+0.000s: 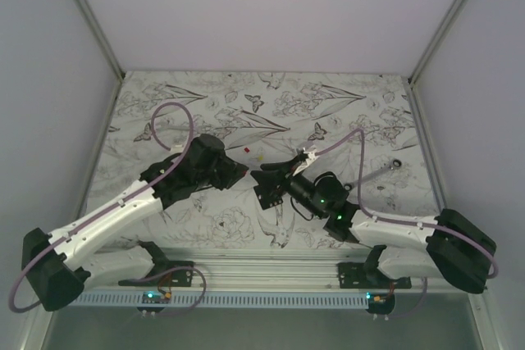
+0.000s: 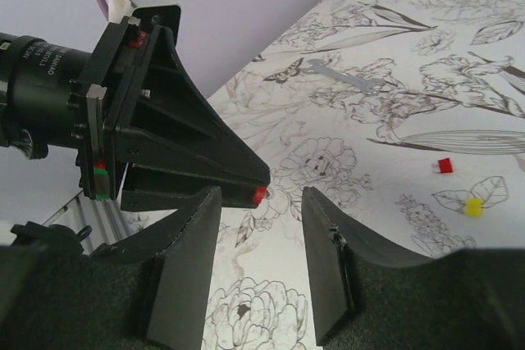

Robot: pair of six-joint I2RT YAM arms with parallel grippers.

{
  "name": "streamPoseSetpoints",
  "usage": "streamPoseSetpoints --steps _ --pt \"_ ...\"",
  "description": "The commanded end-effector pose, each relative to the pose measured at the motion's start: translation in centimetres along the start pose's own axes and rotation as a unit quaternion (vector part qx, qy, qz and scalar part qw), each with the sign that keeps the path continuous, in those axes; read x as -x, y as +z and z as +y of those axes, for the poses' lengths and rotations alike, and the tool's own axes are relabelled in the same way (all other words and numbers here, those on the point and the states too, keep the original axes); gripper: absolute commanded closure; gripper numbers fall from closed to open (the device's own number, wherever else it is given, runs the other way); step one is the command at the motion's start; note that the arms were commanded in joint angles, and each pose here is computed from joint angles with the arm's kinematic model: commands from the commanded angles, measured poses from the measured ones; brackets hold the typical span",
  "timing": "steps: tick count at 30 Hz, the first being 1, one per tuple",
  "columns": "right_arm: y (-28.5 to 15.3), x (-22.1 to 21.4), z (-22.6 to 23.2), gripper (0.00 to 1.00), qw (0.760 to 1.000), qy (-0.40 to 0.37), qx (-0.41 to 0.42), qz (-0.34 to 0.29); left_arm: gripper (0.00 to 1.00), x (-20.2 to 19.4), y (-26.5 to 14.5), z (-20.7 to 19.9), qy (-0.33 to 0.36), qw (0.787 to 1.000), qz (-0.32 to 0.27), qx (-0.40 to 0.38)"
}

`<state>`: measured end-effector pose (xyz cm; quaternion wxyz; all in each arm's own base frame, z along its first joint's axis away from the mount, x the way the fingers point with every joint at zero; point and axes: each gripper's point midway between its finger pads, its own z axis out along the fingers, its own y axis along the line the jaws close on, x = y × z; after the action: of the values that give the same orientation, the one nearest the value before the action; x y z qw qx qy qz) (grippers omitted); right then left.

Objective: Snap on the fuse box
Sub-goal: Pick up the fuse from the center of the board.

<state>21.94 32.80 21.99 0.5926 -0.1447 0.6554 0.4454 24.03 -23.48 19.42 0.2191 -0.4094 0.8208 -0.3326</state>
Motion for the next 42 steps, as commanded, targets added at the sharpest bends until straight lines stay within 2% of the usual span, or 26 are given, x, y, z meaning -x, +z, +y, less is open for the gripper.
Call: streamPoseSetpoints --steps 1,19,36,38,41,42 --pt "0.8 2.1 1.6 0.51 0.998 0.02 0.017 -0.054 0.87 0.4 -0.7 -0.9 -0.034 0.999 -0.019 -0.029" --pt "2.3 0.9 2.2 0.7 0.997 0.044 0.019 -0.066 0.87 -0.1 -1.1 -1.3 -0.05 0.997 -0.013 -0.05" --pt "3.3 0.4 2.1 0.79 0.996 0.05 0.019 -0.071 0.86 -1.4 -1.1 -2.2 -0.048 0.997 0.016 -0.063" --pt "3.5 0.2 2.3 0.84 0.996 0.049 0.022 -0.069 0.86 -1.7 -1.1 -2.4 -0.047 0.996 0.023 -0.066" --pt "3.6 0.0 2.1 0.99 0.997 0.043 0.02 -0.064 0.85 -1.8 -1.0 -2.5 -0.043 0.996 0.024 -0.069" --pt "3.6 -0.2 2.0 1.0 0.997 0.038 0.017 -0.06 0.84 -1.6 -1.1 -2.5 -0.041 0.996 0.02 -0.07"
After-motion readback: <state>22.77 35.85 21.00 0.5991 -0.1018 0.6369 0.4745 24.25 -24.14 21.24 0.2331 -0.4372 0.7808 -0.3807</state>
